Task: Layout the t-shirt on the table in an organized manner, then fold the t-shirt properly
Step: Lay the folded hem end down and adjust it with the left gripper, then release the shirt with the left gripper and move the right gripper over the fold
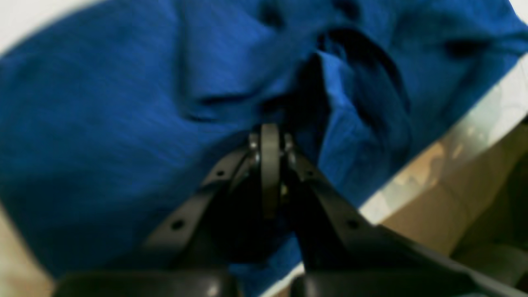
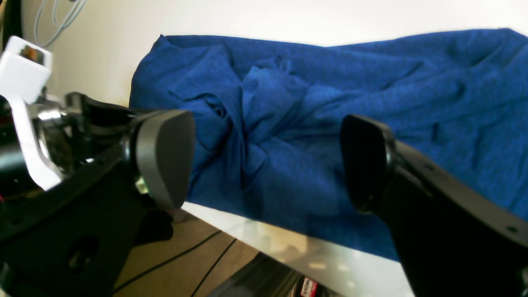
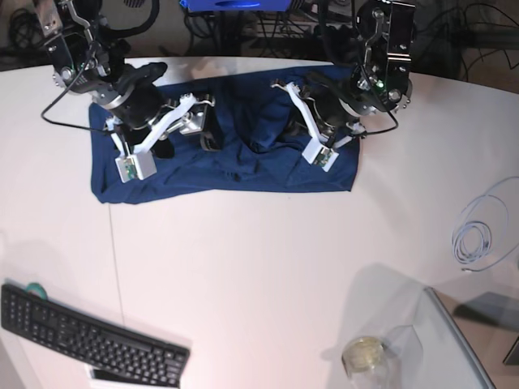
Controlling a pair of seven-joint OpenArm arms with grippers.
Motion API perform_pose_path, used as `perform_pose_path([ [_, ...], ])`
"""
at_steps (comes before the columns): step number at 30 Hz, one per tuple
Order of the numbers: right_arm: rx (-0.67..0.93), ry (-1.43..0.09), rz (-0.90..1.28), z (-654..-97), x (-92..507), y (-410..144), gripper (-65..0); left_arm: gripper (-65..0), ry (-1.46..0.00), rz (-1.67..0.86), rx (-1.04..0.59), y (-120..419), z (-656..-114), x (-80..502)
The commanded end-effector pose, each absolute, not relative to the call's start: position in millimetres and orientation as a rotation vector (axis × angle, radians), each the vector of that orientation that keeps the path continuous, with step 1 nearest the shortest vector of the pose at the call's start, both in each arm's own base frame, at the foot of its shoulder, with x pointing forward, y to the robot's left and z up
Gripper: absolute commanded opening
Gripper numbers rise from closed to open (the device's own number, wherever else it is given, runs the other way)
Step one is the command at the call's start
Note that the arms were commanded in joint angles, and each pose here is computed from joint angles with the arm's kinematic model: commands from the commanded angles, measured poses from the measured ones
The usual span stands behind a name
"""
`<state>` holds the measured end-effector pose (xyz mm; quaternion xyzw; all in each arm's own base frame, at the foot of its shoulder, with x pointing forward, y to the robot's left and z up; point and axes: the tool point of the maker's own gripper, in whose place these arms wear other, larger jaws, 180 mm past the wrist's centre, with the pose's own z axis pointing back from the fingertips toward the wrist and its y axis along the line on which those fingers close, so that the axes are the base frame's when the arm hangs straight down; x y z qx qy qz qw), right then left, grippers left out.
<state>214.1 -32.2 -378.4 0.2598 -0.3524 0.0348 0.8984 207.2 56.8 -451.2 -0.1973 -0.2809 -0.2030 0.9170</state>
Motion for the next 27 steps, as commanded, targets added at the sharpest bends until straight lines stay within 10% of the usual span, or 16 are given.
perform_pose_path([
  [1, 0.554, -0.773, 0.076, -367, 221, -32, -13.4, -65.0, -0.618, -0.424, -0.429, 49, -442, 213],
  [19, 0.553, -0.774, 0.075, -367, 221, -32, -13.4, -65.0, -0.606, -0.689, -0.629, -53, -415, 167],
  [27, 0.594, -0.797, 0.261, -348, 220, -1, -13.5, -65.0, -0.739, -0.387, -0.276, 108, -391, 204],
])
